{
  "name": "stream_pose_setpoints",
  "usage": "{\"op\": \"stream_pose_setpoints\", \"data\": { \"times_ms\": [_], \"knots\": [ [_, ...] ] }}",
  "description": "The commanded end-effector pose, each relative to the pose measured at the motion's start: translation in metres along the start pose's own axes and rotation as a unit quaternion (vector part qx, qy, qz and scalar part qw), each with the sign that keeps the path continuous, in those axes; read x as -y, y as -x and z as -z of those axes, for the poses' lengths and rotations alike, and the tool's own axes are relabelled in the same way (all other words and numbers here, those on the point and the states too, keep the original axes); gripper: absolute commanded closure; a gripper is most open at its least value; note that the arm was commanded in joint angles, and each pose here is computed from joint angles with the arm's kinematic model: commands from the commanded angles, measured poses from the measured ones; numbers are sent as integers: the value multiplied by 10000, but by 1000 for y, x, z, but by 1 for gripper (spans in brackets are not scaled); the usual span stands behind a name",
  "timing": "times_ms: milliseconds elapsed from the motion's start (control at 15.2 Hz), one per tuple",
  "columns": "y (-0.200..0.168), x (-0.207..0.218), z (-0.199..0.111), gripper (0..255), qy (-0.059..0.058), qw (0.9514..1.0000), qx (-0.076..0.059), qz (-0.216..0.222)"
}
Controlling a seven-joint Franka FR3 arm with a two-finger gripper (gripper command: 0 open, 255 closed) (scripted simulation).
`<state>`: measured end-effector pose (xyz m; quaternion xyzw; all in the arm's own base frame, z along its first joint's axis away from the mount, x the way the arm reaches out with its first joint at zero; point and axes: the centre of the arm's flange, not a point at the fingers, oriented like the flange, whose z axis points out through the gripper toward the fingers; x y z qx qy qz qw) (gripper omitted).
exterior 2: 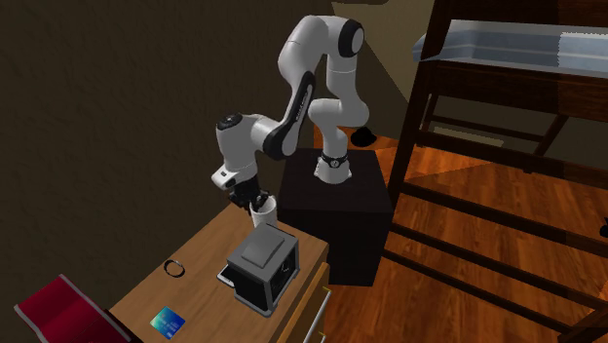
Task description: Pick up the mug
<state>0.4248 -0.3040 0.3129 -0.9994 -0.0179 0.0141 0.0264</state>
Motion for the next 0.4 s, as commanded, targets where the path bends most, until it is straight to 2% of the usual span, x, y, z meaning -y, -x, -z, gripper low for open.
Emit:
{"op": "stream_pose_setpoints", "data": {
  "times_ms": [0,330],
  "knots": [
    [1,0,13,255,0,10000,2,-1],
    [2,1,29,255,0,10000,2,-1]
  ]
}}
